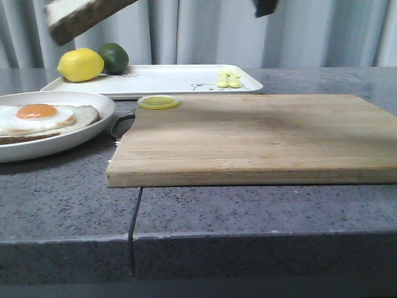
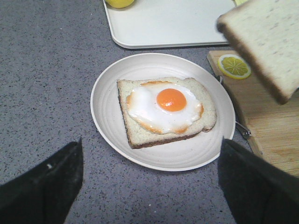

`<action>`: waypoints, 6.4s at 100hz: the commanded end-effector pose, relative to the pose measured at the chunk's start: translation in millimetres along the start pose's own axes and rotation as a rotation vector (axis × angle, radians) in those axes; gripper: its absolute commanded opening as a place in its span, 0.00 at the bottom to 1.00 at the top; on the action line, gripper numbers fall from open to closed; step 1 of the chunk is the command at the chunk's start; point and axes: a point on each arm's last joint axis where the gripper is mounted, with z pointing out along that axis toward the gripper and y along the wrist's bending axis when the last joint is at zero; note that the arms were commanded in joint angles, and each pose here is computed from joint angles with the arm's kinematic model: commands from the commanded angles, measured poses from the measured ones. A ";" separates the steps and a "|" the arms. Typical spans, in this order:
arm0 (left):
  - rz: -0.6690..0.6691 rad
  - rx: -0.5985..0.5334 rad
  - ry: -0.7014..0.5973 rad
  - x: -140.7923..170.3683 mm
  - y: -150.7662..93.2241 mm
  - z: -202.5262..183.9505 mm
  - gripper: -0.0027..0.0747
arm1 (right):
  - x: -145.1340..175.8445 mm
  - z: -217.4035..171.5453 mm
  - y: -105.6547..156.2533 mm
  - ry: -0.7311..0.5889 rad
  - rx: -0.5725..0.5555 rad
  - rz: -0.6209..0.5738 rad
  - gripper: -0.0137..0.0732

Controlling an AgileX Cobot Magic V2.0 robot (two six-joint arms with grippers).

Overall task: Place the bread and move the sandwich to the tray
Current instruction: 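Carry the bread over the egg toast and lay it on top, then open the right gripper and withdraw it from the plate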

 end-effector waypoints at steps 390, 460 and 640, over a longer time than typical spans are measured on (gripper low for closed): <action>-0.016 0.011 -0.090 -14.5 -2.7 -4.3 0.75 | 29.6 -260.5 -26.9 -0.478 0.511 -0.911 0.52; -0.016 0.011 -0.090 -14.5 -2.7 -4.3 0.75 | 58.7 -270.5 -45.9 -0.479 0.510 -0.903 0.52; -0.442 -0.173 0.005 -30.8 47.7 67.4 0.66 | 58.6 -270.5 -45.8 -0.480 0.509 -0.903 0.52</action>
